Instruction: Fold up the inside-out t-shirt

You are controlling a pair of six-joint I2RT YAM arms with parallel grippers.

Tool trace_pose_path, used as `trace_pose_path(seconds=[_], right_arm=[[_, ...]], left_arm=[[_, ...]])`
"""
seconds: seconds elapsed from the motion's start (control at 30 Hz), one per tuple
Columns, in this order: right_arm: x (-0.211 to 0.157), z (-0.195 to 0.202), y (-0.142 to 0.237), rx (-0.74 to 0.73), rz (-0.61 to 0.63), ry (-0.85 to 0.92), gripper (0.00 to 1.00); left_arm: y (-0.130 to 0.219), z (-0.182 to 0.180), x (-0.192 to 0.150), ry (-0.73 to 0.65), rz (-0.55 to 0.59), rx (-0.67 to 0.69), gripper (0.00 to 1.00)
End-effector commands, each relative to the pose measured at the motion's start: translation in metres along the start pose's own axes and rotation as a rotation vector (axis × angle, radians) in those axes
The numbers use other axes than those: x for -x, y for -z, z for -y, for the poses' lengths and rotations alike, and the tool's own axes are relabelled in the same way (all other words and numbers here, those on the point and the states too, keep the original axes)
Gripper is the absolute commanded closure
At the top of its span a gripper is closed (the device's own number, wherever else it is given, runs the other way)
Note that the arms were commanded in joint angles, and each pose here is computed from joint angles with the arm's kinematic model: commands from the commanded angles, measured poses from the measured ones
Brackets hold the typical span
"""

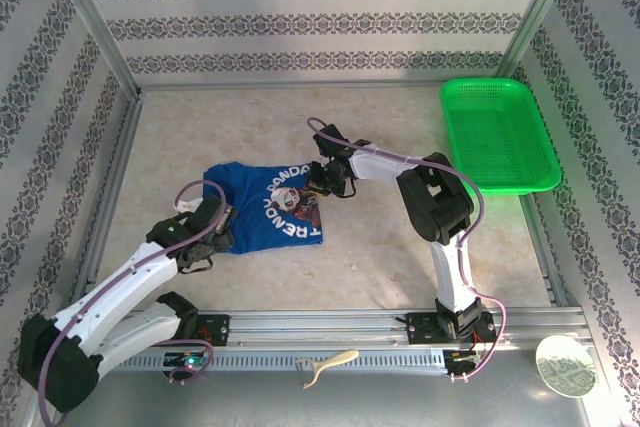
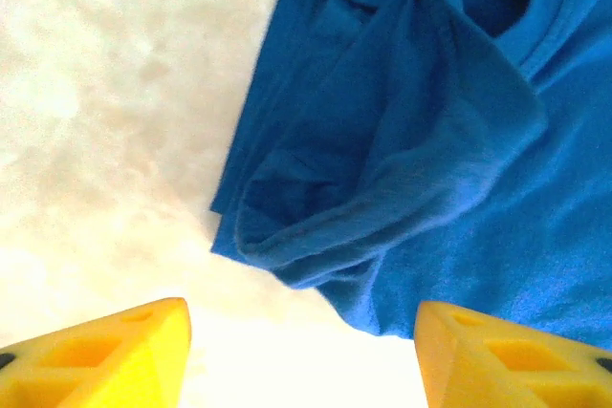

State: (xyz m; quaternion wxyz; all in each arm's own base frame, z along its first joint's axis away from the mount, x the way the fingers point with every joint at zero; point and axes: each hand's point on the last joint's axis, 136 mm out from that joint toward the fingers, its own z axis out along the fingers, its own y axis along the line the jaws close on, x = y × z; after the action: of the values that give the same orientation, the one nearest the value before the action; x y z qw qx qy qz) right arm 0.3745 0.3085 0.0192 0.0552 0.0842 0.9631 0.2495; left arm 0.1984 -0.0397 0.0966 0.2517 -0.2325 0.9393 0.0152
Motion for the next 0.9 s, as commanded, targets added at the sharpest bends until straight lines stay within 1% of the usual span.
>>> trace_pose_path(seconds=[0.0,0.07,0.13,0.23,0.27,0.33,0.43,0.5,0.6,0.7,0.77,0.87], right_arm=[[-0.003,0.033,-0.002,-0.095,0.003,-0.028,1.00],[-0.004,0.034,-0.001,-0.094,0.005,-0.028,1.00],[-0.005,0.035,0.000,-0.096,0.007,-0.029,1.00],[-0.006,0.040,0.002,-0.105,0.012,-0.035,1.00],[-0.006,0.042,0.002,-0.108,0.014,-0.039,1.00],[-0.006,0.048,0.005,-0.120,0.020,-0.044,1.00],[-0.006,0.066,0.016,-0.156,0.050,-0.068,1.00],[-0.007,0.080,0.026,-0.179,0.074,-0.090,1.00],[-0.012,0.101,0.041,-0.210,0.113,-0.125,1.00],[-0.028,0.120,0.055,-0.235,0.134,-0.147,1.00],[-0.045,0.132,0.062,-0.244,0.144,-0.173,1.00],[-0.083,0.151,0.069,-0.250,0.152,-0.226,1.00]], left_arm=[[0.016,0.002,0.024,0.064,0.072,-0.003,0.32],[0.021,0.033,0.043,0.008,0.099,-0.099,0.30],[0.023,0.077,0.060,-0.054,0.102,-0.239,0.26],[0.012,0.126,0.071,-0.085,0.047,-0.343,0.25],[0.003,0.136,0.068,-0.088,0.013,-0.348,0.25],[-0.017,0.142,0.058,-0.060,-0.071,-0.304,0.25],[-0.039,0.130,0.035,0.038,-0.160,-0.236,0.25],[-0.048,0.120,0.020,0.093,-0.190,-0.215,0.26],[-0.061,0.113,0.008,0.117,-0.215,-0.191,0.26],[-0.078,0.121,0.008,0.094,-0.221,-0.191,0.25],[-0.089,0.138,0.017,0.047,-0.204,-0.232,0.25],[-0.107,0.176,0.034,-0.035,-0.218,-0.312,0.25]])
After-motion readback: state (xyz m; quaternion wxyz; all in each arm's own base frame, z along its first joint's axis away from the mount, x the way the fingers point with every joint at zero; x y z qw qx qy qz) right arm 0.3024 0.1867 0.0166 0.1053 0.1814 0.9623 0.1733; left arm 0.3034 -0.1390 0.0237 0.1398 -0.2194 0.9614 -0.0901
